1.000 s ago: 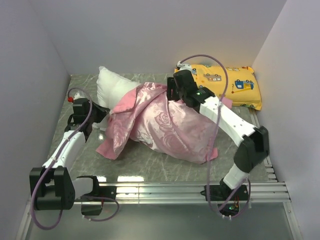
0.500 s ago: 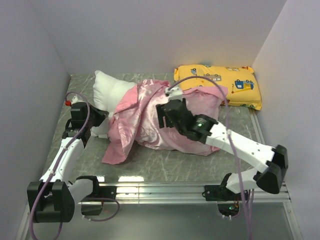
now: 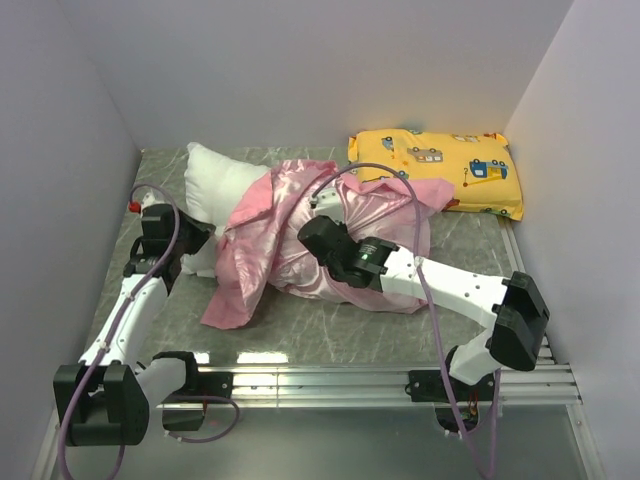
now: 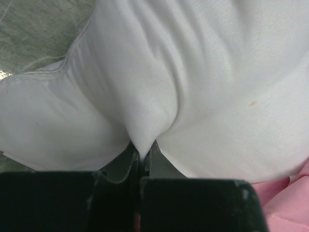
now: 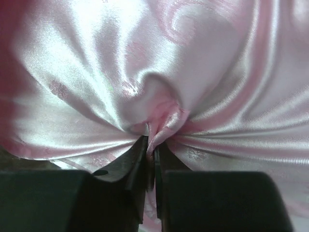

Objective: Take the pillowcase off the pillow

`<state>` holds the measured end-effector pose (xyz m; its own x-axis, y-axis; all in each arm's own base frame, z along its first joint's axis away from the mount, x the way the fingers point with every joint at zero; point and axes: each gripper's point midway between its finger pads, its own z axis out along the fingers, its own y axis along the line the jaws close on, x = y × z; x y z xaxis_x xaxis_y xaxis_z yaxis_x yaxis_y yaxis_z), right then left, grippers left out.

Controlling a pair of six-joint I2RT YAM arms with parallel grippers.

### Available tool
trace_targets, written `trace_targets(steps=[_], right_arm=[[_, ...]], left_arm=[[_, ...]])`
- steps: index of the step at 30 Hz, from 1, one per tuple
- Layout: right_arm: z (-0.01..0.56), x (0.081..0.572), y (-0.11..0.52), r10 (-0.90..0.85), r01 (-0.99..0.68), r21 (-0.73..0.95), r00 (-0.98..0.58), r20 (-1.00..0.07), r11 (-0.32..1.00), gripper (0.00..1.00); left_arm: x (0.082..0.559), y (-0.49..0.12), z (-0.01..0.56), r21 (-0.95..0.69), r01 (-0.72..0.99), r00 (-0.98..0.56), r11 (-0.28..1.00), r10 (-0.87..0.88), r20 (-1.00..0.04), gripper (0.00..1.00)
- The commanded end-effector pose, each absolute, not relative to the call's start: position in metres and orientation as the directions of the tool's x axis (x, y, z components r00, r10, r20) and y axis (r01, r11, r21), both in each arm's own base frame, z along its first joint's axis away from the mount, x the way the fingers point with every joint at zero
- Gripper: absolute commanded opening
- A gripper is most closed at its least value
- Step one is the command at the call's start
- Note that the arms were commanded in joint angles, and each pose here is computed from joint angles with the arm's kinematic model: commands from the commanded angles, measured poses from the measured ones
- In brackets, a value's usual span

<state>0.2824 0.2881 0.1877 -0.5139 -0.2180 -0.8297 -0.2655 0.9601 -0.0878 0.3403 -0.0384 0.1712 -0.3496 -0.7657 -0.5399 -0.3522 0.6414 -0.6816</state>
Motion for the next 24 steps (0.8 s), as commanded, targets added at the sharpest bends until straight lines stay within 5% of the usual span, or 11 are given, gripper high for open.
trace_targets(steps=[1, 5, 16, 19, 23, 24], right_arm=[[0.184, 0.278, 0.257, -0.181, -0.161, -0.111, -0.530, -0.829, 0.981, 0.08], [0.202, 0.285, 0.197, -0.060, -0.028, -0.054, -0.524, -0.850, 0.998, 0.01], [0.235, 0.298, 0.051, 0.183, 0.288, 0.051, -0.453, -0.872, 0.956, 0.00], [0.238, 0.303, 0.044, 0.213, 0.301, 0.079, -0.442, -0.871, 0.950, 0.00], [0.227, 0.309, 0.093, 0.199, 0.118, 0.161, -0.502, -0.842, 0.980, 0.00], [0.223, 0.307, 0.100, 0.181, 0.101, 0.151, -0.513, -0.839, 0.983, 0.08]], left_arm=[[0.346, -0.022, 0.196, -0.657, -0.349, -0.300, 0.668, -0.744, -0.596, 0.00], [0.351, 0.005, 0.208, -0.669, -0.371, -0.254, 0.643, -0.764, -0.593, 0.00], [0.352, 0.097, 0.221, -0.682, -0.480, -0.090, 0.552, -0.804, -0.587, 0.00], [0.354, 0.103, 0.221, -0.687, -0.488, -0.084, 0.538, -0.813, -0.576, 0.00], [0.360, 0.088, 0.216, -0.703, -0.447, -0.122, 0.553, -0.816, -0.565, 0.00], [0.360, 0.083, 0.210, -0.698, -0.450, -0.138, 0.557, -0.815, -0.562, 0.01]])
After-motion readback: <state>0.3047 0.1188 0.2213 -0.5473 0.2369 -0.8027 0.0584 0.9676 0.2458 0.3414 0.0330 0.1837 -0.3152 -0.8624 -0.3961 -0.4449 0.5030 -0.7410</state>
